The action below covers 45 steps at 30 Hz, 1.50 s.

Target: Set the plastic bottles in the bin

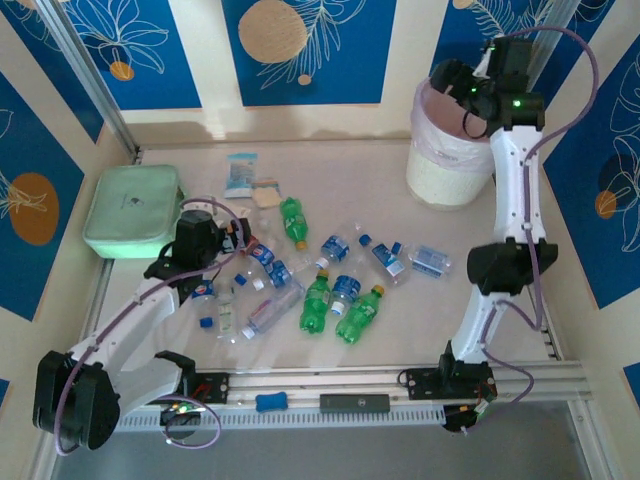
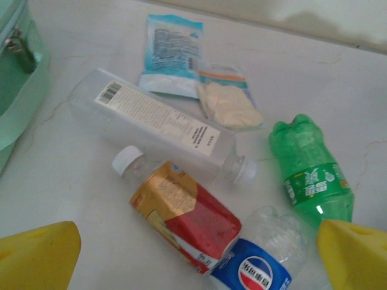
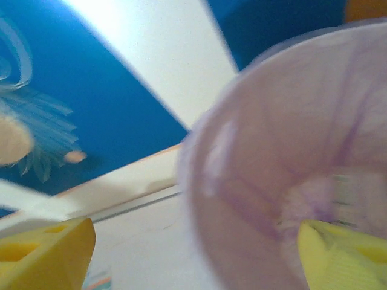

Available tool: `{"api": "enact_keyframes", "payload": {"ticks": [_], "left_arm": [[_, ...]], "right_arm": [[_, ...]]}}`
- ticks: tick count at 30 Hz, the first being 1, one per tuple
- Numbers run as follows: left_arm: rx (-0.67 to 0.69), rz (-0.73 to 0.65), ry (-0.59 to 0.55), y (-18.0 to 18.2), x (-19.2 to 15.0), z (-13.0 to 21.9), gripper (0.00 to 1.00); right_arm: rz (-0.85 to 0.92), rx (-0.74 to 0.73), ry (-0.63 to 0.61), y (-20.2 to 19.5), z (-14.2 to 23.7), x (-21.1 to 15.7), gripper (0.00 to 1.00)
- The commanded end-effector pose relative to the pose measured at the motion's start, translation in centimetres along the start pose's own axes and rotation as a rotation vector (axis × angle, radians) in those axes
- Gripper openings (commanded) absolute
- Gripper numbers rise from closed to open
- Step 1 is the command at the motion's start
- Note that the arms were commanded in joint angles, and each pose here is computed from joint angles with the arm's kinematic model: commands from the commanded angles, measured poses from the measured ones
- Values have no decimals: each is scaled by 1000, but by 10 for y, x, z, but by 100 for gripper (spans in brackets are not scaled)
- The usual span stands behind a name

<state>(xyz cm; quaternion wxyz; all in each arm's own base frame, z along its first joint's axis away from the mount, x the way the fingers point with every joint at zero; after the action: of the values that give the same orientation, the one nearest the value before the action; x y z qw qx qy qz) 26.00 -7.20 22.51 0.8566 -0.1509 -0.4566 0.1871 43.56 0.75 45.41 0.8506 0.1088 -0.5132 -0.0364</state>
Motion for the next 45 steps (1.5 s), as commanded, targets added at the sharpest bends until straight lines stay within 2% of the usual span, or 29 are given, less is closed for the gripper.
{"api": "enact_keyframes", "payload": {"ticks": [1, 5, 10, 12, 14, 20, 26, 37, 40, 45], "left_arm": [[89, 31, 9, 12, 5, 11, 100], [158, 61, 57, 27, -1, 19, 100], [235, 132, 117, 50, -18, 30, 100], [260, 149, 138, 58, -25, 35, 100], [276, 150, 157, 64, -31, 39, 100], [343, 149, 223, 82, -54, 40, 100], [358, 180, 282, 94, -77, 35, 99], [384, 217, 284, 106, -95, 22, 73], [388, 216, 306, 105, -96, 16, 69], [426, 216, 346, 106, -97, 8, 71]], "right_arm": [[93, 140, 23, 47, 12, -27, 87], [92, 284, 76, 93, 19, -79, 88], [15, 386, 148, 129, 16, -146, 89], [9, 401, 194, 142, 11, -171, 94], [13, 409, 247, 151, 7, -192, 99], [-29, 461, 310, 171, -2, -233, 99], [-28, 452, 365, 183, -12, -250, 99], [-3, 429, 385, 186, -18, -252, 99], [3, 417, 378, 184, -17, -251, 99], [10, 411, 372, 184, -14, -250, 99]]}}
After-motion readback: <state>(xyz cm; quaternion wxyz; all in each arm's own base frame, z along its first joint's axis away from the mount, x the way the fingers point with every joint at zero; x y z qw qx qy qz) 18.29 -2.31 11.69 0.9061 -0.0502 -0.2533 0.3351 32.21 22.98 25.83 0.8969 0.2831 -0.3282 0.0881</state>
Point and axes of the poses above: each hand's point on the last joint's axis, 136 mm out from that joint toward the fingers, its own z axis back along the fingers, its own y axis along the line the jaws close on, x = y × z, the point moved 9 cm from there along z, back along the fingers, and after that the axes turned 15 degrees about z, right-handed, at the moved point
